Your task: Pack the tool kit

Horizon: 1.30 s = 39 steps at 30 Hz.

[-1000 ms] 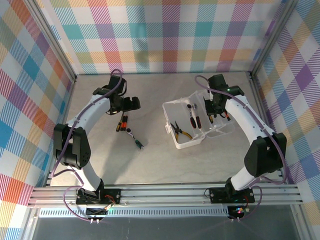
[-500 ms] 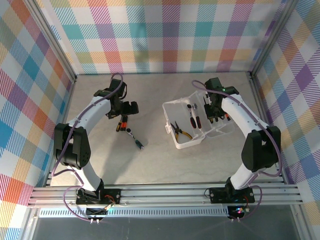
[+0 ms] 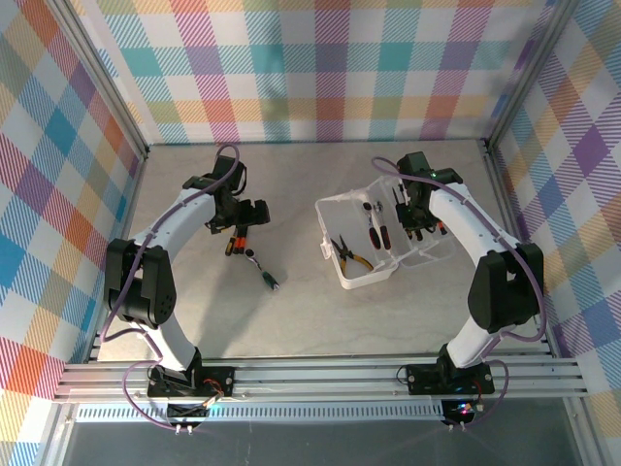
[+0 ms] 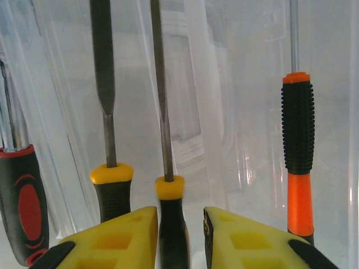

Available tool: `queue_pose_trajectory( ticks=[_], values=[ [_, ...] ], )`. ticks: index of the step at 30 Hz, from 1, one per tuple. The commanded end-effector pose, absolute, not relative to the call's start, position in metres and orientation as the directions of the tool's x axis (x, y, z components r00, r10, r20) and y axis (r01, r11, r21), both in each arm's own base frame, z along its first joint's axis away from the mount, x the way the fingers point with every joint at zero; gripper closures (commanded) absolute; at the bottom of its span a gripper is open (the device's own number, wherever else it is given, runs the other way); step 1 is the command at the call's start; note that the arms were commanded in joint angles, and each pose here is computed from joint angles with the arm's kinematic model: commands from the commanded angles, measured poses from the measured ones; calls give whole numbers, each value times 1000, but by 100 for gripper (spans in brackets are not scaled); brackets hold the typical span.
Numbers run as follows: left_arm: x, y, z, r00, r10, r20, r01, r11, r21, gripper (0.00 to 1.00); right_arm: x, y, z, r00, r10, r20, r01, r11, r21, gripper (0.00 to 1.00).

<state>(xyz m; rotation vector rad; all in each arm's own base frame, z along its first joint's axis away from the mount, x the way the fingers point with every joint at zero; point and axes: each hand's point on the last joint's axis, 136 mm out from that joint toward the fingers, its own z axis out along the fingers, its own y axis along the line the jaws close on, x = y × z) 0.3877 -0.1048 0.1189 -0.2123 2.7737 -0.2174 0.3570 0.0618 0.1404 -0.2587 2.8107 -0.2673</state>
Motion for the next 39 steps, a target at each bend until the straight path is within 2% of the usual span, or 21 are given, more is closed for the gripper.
queue_pose_trajectory(
  ticks=[1,5,8,10,11,13,14,17,20,24,27,30,33,39],
  values=[
    [386,-101,123,-927,-161,-340,-107,979,-171,0,353,64,151,-932,-207,-299,-153,969,-192,70],
    [386,-95,121,-928,-154,-339,-112,984,-141,0,350,66,167,-923,-201,-327,-149,973,-176,64],
    [386,-89,116,-929,-153,-338,-117,985,-125,0,348,75,184,-905,-227,-359,-177,970,-169,54],
    [386,-84,109,-931,-165,-327,-131,984,-123,0,345,85,194,-888,-257,-381,-211,964,-159,40],
    [386,-81,104,-933,-171,-316,-140,983,-119,0,344,92,198,-880,-272,-391,-231,962,-149,27],
    [386,-77,94,-937,-179,-299,-154,982,-105,0,342,104,203,-864,-293,-409,-263,956,-130,8],
    [386,-75,90,-939,-178,-293,-157,983,-96,0,341,109,204,-858,-298,-418,-273,954,-121,2],
    [388,-77,81,-944,-175,-280,-154,984,-95,6,341,120,203,-853,-305,-423,-290,952,-100,1],
    [391,-81,76,-946,-172,-273,-146,983,-116,19,342,127,195,-858,-311,-408,-301,949,-92,1],
    [394,-77,65,-951,-167,-258,-152,985,-77,43,344,134,190,-861,-321,-395,-312,946,-88,1],
    [398,-76,59,-954,-164,-252,-153,986,-64,57,345,138,190,-859,-324,-396,-317,945,-86,1],
    [403,-81,53,-957,-157,-245,-144,987,-71,66,346,139,190,-858,-327,-396,-320,944,-87,1],
    [407,-88,49,-960,-138,-245,-126,990,-63,70,347,140,189,-859,-329,-391,-321,943,-87,1],
    [414,-88,43,-960,-127,-248,-128,992,-13,70,347,142,187,-860,-334,-386,-327,941,-86,1]
  ],
)
